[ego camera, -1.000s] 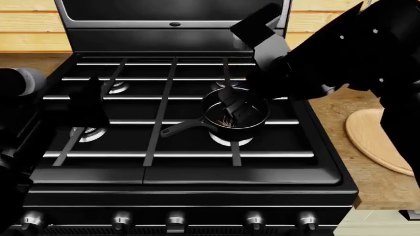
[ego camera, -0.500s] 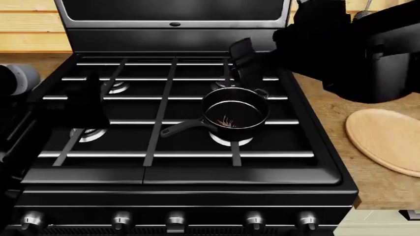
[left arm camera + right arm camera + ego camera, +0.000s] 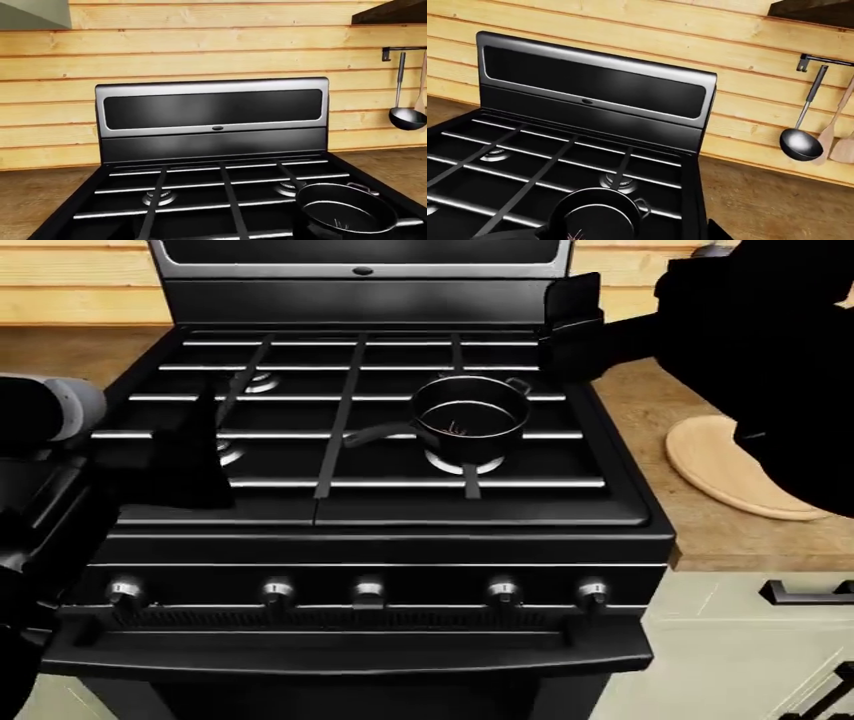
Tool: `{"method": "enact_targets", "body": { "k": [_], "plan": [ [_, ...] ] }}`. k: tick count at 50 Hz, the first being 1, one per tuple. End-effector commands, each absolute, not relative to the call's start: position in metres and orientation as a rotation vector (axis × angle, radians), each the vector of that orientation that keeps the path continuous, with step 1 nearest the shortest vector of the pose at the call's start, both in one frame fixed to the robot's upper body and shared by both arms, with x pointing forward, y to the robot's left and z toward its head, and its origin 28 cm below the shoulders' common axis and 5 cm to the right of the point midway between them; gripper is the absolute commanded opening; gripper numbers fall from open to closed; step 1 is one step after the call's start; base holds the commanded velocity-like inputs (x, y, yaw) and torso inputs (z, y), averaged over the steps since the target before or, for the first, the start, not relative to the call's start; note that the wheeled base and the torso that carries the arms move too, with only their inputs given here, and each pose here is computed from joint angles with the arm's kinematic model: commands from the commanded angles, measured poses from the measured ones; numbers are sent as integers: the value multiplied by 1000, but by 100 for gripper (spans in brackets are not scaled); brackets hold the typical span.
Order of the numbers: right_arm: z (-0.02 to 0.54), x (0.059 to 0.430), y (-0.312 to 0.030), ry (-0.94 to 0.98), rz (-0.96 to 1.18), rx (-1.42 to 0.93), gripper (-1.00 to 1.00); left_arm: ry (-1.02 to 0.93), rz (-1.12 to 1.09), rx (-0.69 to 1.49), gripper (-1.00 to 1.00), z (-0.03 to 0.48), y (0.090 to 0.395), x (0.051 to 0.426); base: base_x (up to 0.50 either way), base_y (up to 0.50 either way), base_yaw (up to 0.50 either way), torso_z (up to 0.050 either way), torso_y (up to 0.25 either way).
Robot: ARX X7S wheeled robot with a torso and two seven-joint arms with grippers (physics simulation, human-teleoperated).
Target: Frozen meat rests on a plate on the counter. Retrieve the meat and place it in a pot on a burner. Then turn the burner on.
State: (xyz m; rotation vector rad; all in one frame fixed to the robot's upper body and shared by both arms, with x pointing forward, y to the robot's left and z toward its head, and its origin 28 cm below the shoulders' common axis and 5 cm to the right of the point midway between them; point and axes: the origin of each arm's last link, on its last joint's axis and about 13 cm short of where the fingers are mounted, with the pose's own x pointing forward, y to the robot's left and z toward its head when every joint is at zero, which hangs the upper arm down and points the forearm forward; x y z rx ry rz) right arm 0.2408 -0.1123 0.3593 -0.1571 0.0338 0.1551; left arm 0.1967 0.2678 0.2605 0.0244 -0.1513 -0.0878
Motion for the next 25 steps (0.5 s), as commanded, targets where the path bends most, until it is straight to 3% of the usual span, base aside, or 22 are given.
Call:
{"method": "enact_targets", "body": {
  "k": [1, 5, 17, 25],
  "plan": [
    [356, 237, -117, 25, 132, -144, 100, -147, -92, 33, 100, 259, 267, 199, -500, 0, 0, 0, 0],
    [355, 239, -117, 28, 130, -141, 100, -149, -93, 36, 100, 259, 266, 199, -500, 0, 0, 0, 0],
    [347, 238, -118, 5, 112, -106, 100, -175, -93, 37, 100, 256, 264, 199, 0, 0, 0, 0, 0],
    [332, 217, -117, -93, 79, -21, 100, -214, -66, -8, 100, 242, 262, 191, 0, 0, 0, 0, 0]
  ]
}}
